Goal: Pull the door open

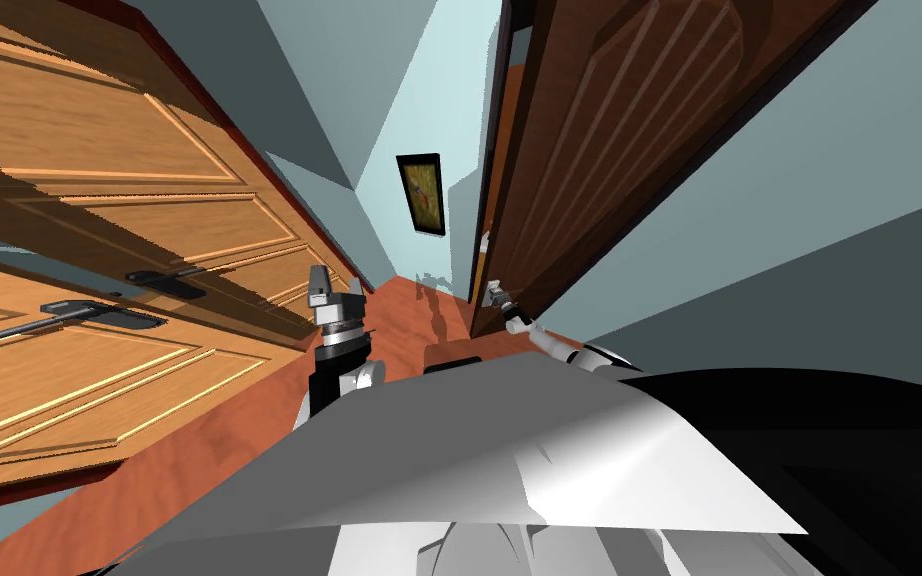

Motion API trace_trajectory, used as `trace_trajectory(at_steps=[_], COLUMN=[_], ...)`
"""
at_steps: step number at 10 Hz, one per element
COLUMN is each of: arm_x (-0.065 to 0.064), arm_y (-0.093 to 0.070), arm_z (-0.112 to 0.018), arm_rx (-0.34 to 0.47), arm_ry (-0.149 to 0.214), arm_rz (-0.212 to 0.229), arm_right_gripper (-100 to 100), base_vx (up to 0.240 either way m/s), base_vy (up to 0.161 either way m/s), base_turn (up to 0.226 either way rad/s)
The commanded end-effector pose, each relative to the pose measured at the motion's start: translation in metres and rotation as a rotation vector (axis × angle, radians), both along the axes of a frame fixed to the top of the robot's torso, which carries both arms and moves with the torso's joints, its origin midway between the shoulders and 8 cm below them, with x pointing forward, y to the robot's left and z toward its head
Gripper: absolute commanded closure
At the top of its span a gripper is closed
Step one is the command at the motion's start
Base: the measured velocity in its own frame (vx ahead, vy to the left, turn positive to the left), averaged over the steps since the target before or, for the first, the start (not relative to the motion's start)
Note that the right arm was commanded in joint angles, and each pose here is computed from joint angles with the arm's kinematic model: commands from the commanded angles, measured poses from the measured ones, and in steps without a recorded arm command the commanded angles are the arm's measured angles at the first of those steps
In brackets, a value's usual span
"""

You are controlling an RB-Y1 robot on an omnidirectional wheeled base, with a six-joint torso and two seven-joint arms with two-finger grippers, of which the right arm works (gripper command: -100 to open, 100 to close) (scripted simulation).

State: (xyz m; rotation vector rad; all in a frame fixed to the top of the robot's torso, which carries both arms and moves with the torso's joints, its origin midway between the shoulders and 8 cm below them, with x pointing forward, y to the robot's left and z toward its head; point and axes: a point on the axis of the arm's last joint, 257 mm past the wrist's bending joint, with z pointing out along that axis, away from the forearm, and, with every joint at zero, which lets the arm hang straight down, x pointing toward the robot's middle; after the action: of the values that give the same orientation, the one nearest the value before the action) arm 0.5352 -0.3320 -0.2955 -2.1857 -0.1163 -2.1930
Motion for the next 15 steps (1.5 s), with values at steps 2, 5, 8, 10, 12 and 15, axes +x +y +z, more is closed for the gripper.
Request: trace_trajectory(at_steps=[2, 5, 8, 10, 12, 15], arm_x=[-0.008, -0.016, -0.025, -0.032, -0.039, -0.045], arm_y=[0.002, 0.003, 0.005, 0.007, 0.009, 0.010], arm_z=[0.000, -0.004, -0.002, -0.001, -0.001, -0.004], arm_rx=[0.017, 0.016, 0.016, 0.018, 0.020, 0.019], arm_ry=[0.002, 0.010, 0.005, 0.004, 0.005, 0.013], arm_rz=[0.026, 0.047, 0.085, 0.113, 0.137, 0.156], arm_right_gripper=[100, 100, 100, 100, 100, 100], base_vx=[-0.186, -0.122, -0.203, -0.217, -0.207, -0.120], base_vy=[-0.118, -0.068, -0.124, -0.111, -0.123, -0.078], base_turn=[0.142, 0.080, 0.132, 0.111, 0.097, 0.071])
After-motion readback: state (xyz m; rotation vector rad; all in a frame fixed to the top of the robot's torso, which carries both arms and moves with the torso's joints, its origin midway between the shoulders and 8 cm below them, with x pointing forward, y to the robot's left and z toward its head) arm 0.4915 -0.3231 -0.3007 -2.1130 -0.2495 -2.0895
